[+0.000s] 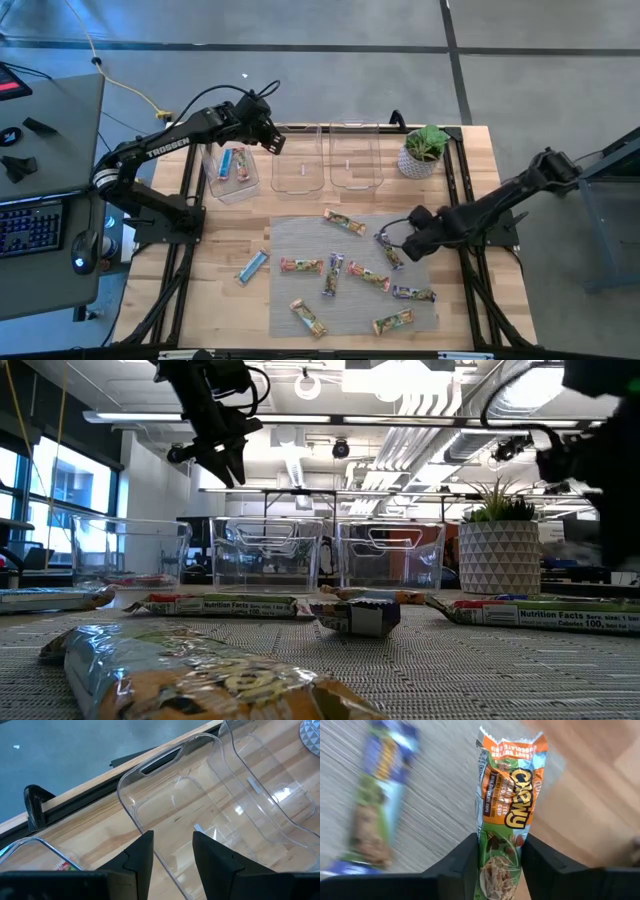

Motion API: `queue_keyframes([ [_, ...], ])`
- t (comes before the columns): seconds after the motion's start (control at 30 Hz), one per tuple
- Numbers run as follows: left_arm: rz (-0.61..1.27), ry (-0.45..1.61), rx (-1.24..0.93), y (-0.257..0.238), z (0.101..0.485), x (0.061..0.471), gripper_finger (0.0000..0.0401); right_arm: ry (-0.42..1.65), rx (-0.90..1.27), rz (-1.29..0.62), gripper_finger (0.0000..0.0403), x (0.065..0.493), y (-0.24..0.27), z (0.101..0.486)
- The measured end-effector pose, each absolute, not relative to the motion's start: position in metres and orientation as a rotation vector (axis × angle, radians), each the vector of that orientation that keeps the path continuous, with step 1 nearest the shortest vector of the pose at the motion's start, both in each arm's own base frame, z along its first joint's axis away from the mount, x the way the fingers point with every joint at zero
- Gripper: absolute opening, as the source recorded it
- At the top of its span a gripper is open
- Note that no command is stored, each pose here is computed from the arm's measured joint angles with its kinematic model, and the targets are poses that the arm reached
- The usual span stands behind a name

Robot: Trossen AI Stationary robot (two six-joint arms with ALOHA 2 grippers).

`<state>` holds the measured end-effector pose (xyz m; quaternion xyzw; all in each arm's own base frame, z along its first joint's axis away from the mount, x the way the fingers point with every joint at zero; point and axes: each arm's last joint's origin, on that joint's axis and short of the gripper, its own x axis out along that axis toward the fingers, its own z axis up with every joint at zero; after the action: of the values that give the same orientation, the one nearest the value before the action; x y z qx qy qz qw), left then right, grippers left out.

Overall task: Pick and place Granola Bars by type
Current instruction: Put the yellow granola bar into the middle transparent bin

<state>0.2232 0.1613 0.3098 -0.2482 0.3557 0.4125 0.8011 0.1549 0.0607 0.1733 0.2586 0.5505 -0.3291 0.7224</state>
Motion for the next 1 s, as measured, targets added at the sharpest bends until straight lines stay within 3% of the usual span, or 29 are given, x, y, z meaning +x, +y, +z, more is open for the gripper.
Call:
queue_keyframes([
  [0.1,0.885,0.763,-0.532,0.161,0.31,0.223,0.0131,1.131,0.545,-0.669,0.0115,0.161,0.059,0.185],
  [0.3,0.884,0.763,-0.532,0.161,0.31,0.223,0.0131,0.765,0.334,-0.541,0.0114,0.195,0.049,0.211],
  [0.57,0.884,0.763,-0.532,0.161,0.31,0.223,0.0131,0.336,0.165,-0.263,0.0114,0.258,-0.003,0.242],
  [0.77,0.884,0.763,-0.532,0.161,0.31,0.223,0.0131,0.365,0.061,-0.169,0.0114,0.308,-0.048,0.244],
  [1.0,0.885,0.762,-0.532,0.161,0.31,0.223,0.0131,0.551,-0.114,-0.274,0.0114,0.382,-0.094,0.248],
])
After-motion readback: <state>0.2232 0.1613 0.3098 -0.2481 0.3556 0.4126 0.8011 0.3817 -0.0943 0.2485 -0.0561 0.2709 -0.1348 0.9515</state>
